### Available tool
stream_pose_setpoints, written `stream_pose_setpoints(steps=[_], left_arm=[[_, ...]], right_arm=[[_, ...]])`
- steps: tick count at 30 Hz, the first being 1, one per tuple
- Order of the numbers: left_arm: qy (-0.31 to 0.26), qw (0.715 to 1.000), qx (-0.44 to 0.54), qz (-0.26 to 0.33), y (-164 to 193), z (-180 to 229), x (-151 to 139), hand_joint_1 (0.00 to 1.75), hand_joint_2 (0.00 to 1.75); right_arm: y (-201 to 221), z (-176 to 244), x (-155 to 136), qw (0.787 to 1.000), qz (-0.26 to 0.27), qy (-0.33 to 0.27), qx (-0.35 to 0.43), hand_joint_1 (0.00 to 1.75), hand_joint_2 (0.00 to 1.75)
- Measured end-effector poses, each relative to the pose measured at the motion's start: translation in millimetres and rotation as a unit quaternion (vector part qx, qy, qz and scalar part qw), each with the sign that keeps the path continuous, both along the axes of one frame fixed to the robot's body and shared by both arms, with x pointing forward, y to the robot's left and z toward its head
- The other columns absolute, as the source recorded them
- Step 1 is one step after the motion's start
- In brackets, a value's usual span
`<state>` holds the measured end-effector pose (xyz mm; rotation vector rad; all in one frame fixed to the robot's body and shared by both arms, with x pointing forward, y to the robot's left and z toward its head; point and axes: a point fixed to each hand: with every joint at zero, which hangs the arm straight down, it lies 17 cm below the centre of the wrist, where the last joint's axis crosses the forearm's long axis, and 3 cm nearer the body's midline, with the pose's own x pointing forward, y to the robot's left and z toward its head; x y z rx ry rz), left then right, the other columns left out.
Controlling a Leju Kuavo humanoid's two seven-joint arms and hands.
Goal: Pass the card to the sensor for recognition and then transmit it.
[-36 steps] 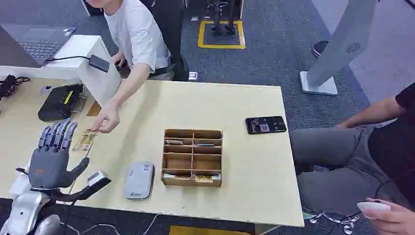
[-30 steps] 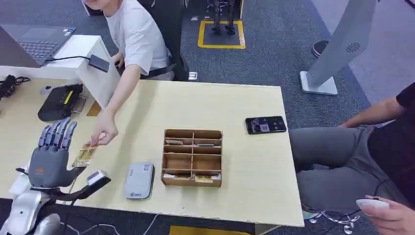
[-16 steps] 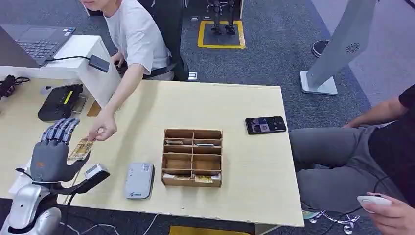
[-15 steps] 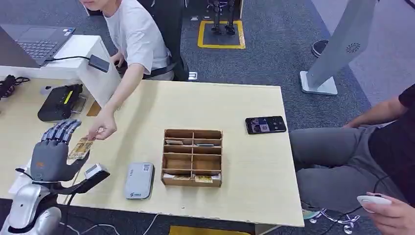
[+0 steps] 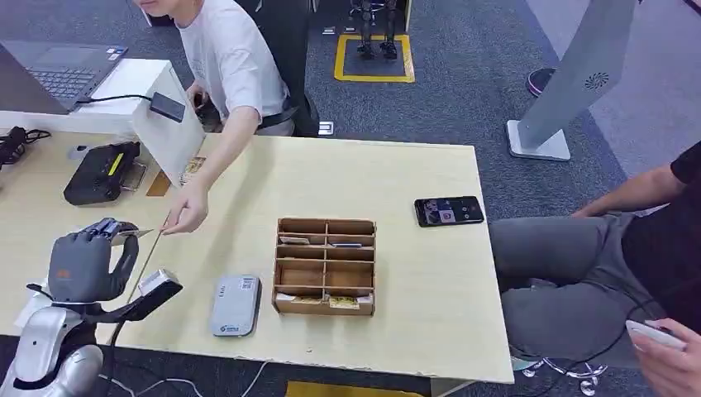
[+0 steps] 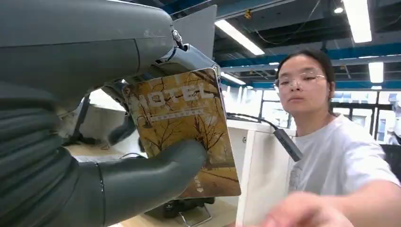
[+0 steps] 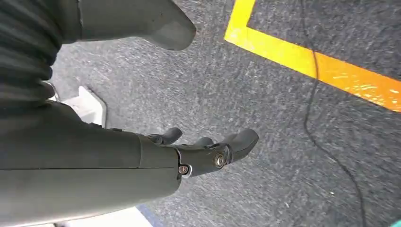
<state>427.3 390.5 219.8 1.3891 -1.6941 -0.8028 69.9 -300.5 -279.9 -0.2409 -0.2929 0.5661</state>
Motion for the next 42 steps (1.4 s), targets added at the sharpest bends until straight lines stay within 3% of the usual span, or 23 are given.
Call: stream_pose_setpoints(steps=[6, 12, 14, 16, 18, 31, 42], left_arm=[[-0.004, 1.000, -0.007, -0.006, -0.7, 1.3, -0.7, 1.75, 1.75], [0.018, 0.990, -0.115, -0.077, -14.6, -8.0, -5.0, 1.75, 1.75], [0.068, 0.967, -0.219, -0.112, -26.0, -21.1, -0.4, 1.75, 1.75], [0.146, 0.907, -0.361, -0.158, -50.9, -41.6, 2.2, 1.75, 1.75], [0.173, 0.875, -0.417, -0.178, -67.7, -47.1, 0.1, 1.75, 1.75], [0.220, 0.815, -0.513, -0.154, -90.0, -77.1, -6.2, 1.75, 1.75], [0.240, 0.821, -0.500, -0.136, -109.6, -105.2, -23.0, 1.75, 1.75]], right_arm=[[-1.6, 0.6, 0.1, 1.000, 0.002, -0.007, -0.004, 0.00, 1.75], [0.2, 2.5, 8.1, 1.000, 0.004, -0.025, 0.000, 0.00, 1.75], [-0.2, 2.1, 7.0, 1.000, 0.002, -0.021, -0.003, 0.00, 1.75], [-2.9, 1.6, 4.6, 1.000, -0.002, -0.015, -0.010, 0.00, 1.75], [-5.9, 1.4, 2.5, 1.000, -0.004, -0.014, -0.017, 0.00, 1.75], [-11.1, 2.8, 3.7, 0.999, -0.012, -0.025, -0.028, 0.00, 1.75], [-12.1, 1.5, -1.8, 0.999, -0.013, -0.013, -0.032, 0.00, 1.75]])
